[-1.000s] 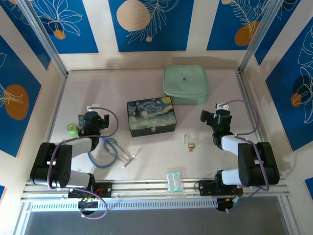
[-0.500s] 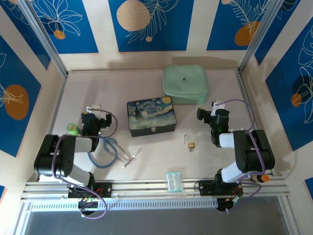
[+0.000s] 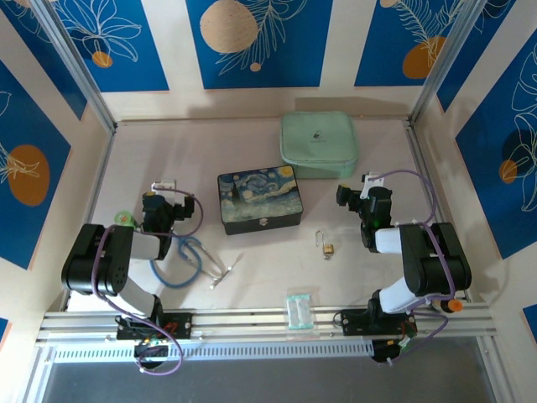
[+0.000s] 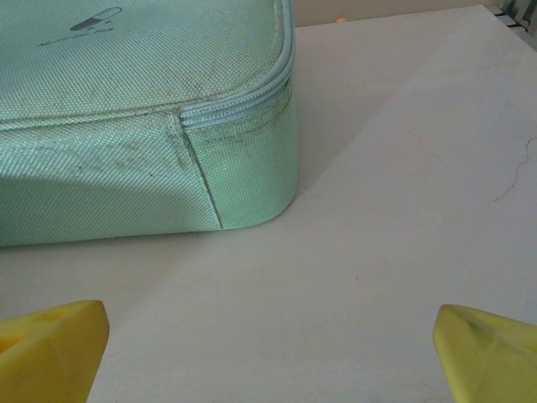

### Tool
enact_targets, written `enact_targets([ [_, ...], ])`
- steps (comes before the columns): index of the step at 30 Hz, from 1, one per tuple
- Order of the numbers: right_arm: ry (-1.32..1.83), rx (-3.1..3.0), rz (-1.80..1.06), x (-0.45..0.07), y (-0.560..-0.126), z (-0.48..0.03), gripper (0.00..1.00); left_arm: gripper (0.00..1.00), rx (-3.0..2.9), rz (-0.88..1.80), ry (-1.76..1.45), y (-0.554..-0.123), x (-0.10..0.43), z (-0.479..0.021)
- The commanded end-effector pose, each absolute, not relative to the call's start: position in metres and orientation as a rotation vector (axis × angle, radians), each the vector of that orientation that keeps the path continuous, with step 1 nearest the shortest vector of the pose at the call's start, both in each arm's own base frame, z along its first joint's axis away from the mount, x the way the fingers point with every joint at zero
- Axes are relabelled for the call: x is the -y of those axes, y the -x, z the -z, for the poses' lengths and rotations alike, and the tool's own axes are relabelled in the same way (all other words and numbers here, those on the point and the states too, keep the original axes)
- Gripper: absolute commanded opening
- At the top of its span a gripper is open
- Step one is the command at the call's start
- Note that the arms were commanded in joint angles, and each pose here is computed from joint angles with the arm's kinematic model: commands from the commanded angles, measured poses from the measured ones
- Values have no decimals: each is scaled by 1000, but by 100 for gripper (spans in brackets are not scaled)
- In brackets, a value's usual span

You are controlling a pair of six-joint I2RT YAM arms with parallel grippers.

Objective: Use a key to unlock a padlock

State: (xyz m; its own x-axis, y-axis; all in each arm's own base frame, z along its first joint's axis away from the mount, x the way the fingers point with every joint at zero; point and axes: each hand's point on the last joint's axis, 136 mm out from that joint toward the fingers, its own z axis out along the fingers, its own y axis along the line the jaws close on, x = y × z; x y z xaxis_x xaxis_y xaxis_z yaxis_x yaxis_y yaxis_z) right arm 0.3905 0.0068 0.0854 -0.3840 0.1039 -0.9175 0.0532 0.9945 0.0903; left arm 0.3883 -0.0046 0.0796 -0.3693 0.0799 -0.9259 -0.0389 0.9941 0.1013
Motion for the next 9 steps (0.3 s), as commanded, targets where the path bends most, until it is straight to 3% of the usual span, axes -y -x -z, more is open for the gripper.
enact_targets([
  [1, -109, -1928, -46, -6, -397, -95, 99, 100, -1892, -135, -24, -395, 5, -93],
  [9, -74, -1932, -71, -12, -398, -96, 99, 100, -1891, -141, -23, -395, 5, -94],
])
